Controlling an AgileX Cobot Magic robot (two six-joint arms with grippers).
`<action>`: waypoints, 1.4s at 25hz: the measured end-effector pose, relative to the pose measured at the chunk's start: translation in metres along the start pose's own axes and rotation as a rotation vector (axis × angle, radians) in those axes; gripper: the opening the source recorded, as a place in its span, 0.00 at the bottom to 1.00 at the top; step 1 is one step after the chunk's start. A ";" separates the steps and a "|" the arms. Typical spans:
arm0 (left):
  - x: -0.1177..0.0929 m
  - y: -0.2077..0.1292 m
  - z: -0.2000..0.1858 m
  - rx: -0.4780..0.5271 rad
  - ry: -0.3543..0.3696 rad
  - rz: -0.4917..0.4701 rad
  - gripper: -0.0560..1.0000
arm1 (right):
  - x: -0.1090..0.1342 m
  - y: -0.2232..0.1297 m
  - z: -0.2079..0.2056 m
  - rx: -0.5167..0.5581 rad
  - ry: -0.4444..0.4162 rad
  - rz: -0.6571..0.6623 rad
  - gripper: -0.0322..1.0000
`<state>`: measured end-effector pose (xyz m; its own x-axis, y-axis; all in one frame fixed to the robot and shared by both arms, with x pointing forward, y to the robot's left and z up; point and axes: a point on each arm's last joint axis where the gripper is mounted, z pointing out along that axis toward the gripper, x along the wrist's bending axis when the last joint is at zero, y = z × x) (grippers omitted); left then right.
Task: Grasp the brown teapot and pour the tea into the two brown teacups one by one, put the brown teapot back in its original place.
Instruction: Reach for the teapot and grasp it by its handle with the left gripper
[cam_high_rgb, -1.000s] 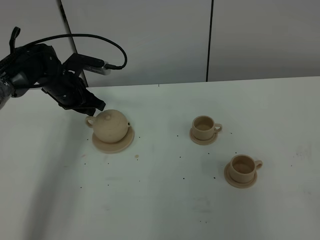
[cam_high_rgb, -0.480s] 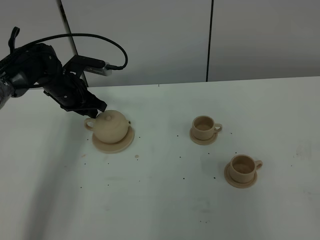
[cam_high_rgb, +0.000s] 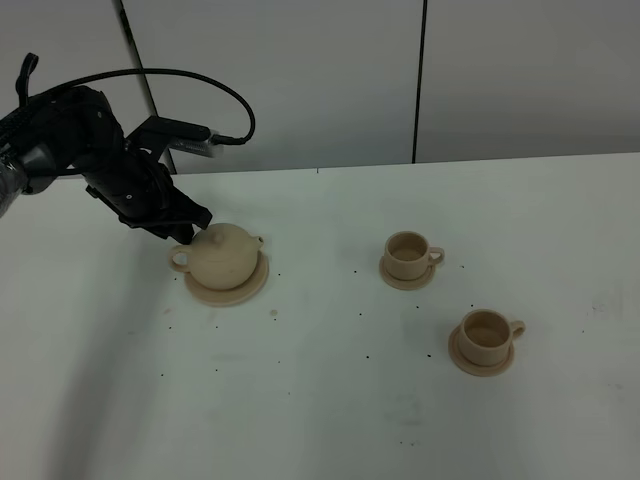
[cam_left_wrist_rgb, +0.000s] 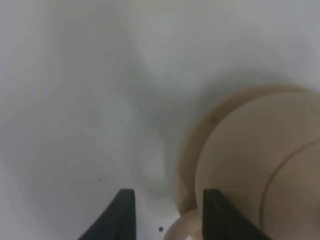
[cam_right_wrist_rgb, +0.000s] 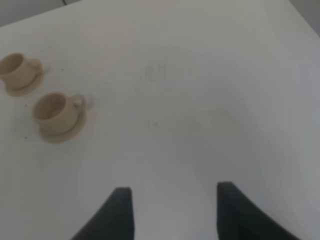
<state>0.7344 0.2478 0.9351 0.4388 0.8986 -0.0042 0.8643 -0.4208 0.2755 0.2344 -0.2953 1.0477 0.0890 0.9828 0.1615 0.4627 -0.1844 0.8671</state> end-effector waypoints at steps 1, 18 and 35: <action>0.000 0.000 0.000 0.004 -0.002 0.000 0.42 | 0.000 0.000 0.000 0.000 0.000 0.000 0.40; -0.001 -0.003 -0.002 0.032 -0.011 0.002 0.42 | 0.000 0.000 0.000 0.000 0.000 0.000 0.40; -0.011 -0.009 -0.077 0.043 -0.065 0.299 0.42 | 0.000 0.000 0.000 0.000 0.000 0.000 0.40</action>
<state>0.7029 0.2509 1.0070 0.6886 0.7251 0.0085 0.7038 -0.6711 0.2331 0.2344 -0.2953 1.0477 0.0890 0.9828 0.1615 0.4627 -0.1844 0.8671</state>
